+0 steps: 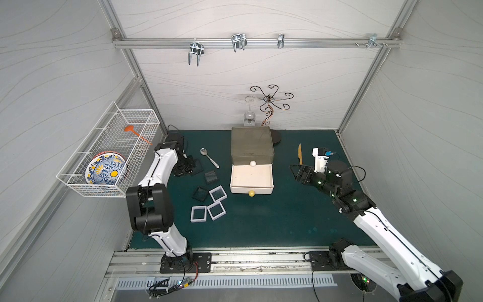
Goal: Place the brooch boxes into the drawer by color
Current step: Pick up the brooch box from the center of the board, then place the brooch box in the drawer, then pick up the brooch box from the center of the board.
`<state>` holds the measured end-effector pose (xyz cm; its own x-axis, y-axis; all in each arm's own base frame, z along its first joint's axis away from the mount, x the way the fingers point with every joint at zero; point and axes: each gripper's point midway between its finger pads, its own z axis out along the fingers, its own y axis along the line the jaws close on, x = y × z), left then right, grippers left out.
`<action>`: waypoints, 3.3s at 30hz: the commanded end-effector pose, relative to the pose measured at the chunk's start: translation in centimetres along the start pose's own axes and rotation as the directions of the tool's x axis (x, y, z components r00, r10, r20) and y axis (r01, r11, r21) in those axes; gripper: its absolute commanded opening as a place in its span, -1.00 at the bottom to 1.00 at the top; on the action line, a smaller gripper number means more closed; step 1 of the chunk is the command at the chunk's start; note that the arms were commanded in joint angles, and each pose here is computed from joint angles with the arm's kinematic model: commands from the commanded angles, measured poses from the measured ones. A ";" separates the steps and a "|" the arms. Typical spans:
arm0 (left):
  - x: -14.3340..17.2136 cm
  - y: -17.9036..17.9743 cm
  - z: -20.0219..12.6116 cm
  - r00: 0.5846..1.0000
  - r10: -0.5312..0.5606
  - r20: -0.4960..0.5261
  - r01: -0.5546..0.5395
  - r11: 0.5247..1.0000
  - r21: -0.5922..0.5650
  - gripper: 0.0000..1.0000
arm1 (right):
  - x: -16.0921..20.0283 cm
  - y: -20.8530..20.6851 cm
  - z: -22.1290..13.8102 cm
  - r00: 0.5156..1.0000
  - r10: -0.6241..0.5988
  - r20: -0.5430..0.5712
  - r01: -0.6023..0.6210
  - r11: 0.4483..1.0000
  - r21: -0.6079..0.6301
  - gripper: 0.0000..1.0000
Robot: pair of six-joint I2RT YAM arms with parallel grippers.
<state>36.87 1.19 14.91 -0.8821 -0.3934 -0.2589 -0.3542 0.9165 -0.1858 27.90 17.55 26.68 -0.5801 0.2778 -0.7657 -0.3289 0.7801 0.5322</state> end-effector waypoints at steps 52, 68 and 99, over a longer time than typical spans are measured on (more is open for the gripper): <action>12.9 -16.9 -0.3 0.881 0.473 -0.008 -0.462 0.865 0.193 -0.76 | 1.0 -1.2 0.2 0.999 -0.003 -0.034 0.005 0.998 0.055 0.54; 10.9 -15.6 -3.7 0.890 0.440 0.121 -0.453 0.885 0.108 -0.40 | 1.1 -1.2 0.0 1.000 0.000 -0.030 0.002 0.999 0.051 0.55; 8.1 4.1 6.5 0.962 -0.018 -0.271 -0.030 0.984 -0.174 -0.10 | 3.6 0.1 1.6 0.989 -0.071 -0.127 0.072 0.997 0.000 0.70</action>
<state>30.38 0.55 6.19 -0.9190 -0.3941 0.0114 -0.3941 0.9177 -0.0505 27.05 19.11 23.32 -0.6462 0.1677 -0.7445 -0.3477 0.8038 0.4828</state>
